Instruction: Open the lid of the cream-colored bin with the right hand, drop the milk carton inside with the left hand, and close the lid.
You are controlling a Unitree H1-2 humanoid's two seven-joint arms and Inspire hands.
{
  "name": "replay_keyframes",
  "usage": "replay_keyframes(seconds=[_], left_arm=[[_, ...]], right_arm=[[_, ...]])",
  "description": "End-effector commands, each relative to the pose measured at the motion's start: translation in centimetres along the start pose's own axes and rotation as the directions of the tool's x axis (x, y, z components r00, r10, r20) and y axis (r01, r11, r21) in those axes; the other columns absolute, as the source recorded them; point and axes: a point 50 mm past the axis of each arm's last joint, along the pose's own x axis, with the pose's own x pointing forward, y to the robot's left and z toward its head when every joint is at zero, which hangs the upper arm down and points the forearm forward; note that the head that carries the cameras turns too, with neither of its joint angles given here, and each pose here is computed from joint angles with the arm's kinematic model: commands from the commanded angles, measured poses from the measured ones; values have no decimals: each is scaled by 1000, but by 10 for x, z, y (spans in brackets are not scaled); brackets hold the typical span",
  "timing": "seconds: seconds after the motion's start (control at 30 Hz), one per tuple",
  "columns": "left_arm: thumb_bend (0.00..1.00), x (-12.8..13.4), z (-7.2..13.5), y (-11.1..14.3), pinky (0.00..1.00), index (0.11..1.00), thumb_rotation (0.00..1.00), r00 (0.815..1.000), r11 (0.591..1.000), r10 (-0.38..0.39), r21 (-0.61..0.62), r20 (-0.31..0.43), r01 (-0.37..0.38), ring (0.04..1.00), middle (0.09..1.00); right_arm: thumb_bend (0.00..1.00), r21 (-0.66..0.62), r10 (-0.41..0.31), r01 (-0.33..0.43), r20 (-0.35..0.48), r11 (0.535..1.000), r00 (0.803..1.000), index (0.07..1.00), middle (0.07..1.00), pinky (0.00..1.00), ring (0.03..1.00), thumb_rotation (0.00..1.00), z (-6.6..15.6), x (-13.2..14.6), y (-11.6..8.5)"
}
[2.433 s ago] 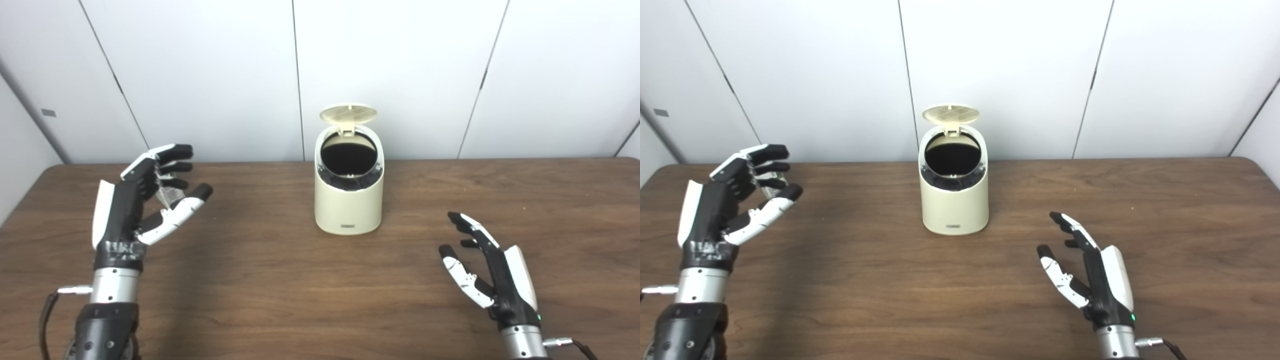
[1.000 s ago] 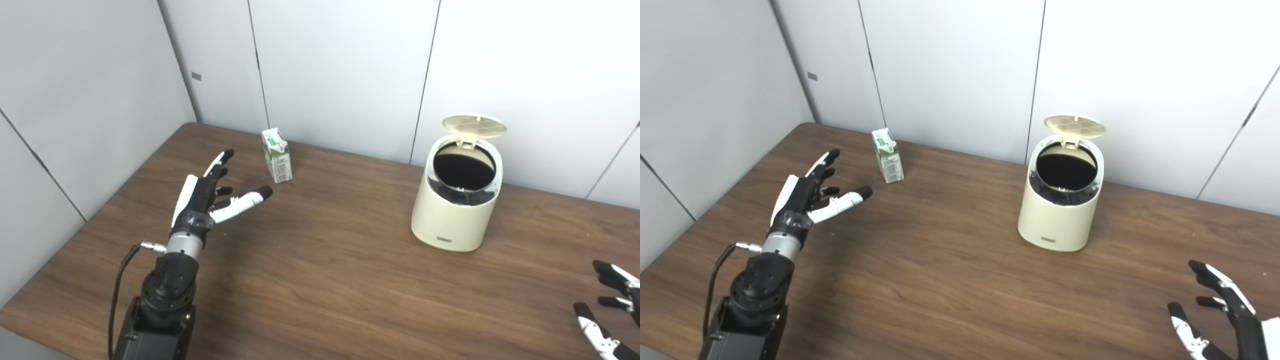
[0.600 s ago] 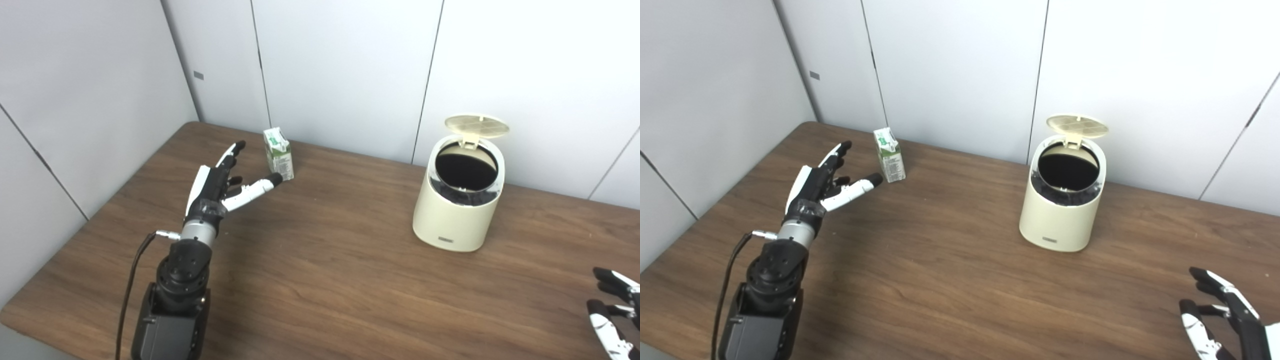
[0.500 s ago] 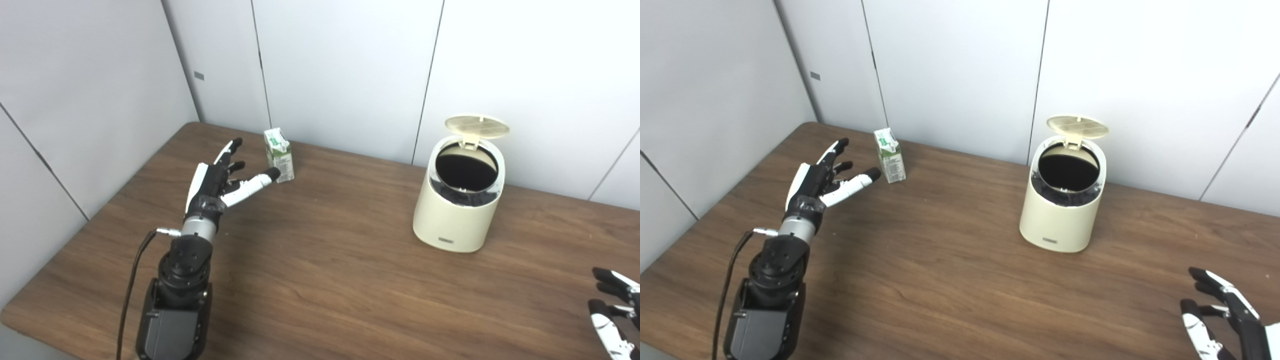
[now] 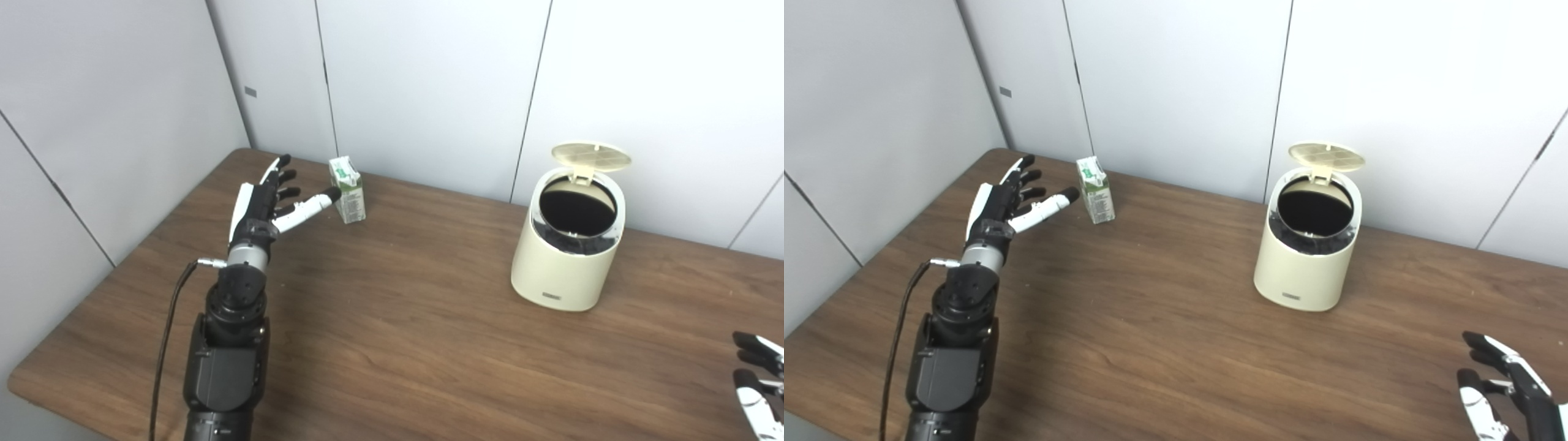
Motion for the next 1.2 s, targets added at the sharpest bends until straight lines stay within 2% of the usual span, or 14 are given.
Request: replay_keyframes(seconds=[0.0,0.03,0.17,0.23,0.43,0.57,0.93,1.03,1.1,1.13,1.17], left_arm=[[1000,14,20,5,949,1000,474,998,998,28,-55,48,-25,1000,1000],[1000,16,21,6,984,1000,470,999,997,29,-69,44,-26,1000,1000],[1000,29,23,10,999,1000,481,999,1000,24,-13,33,-23,1000,1000],[1000,36,23,11,1000,1000,429,999,1000,23,17,24,-23,1000,1000],[1000,54,20,10,870,1000,370,1000,997,-6,75,-27,8,963,999],[1000,65,19,8,955,1000,351,998,995,-29,95,-61,35,987,1000],[1000,86,20,4,962,1000,320,992,989,-80,113,-99,91,976,997],[1000,89,18,1,953,1000,322,990,987,-87,123,-109,101,977,994],[1000,90,17,-1,964,1000,272,989,986,-94,125,-114,108,995,1000],[1000,91,15,-2,964,1000,269,988,984,-94,137,-121,111,996,1000],[1000,92,14,-3,901,1000,265,988,983,-94,146,-125,112,955,974]], right_arm=[[140,7,-31,31,80,999,996,743,783,547,758,747,13,8,-8],[152,5,-31,31,80,1000,996,743,781,545,755,755,14,8,-8],[165,-1,-31,31,83,1000,996,737,773,533,744,771,12,8,-7],[173,6,-28,27,72,1000,997,747,784,550,759,780,13,8,-7],[156,-1,-26,26,74,1000,997,748,787,555,763,767,12,7,-7],[151,1,-28,28,73,1000,997,745,781,555,759,768,14,5,-7],[170,3,-35,35,56,999,998,742,780,551,760,730,14,-5,-11],[188,-19,-32,34,56,999,998,742,779,549,759,747,15,-6,-12],[193,-60,-35,38,43,997,998,736,773,531,743,832,15,-8,-13],[192,-70,-39,41,39,997,998,736,773,530,742,836,16,-9,-13],[138,-73,-41,44,36,996,998,730,768,508,736,792,17,-9,-14]])
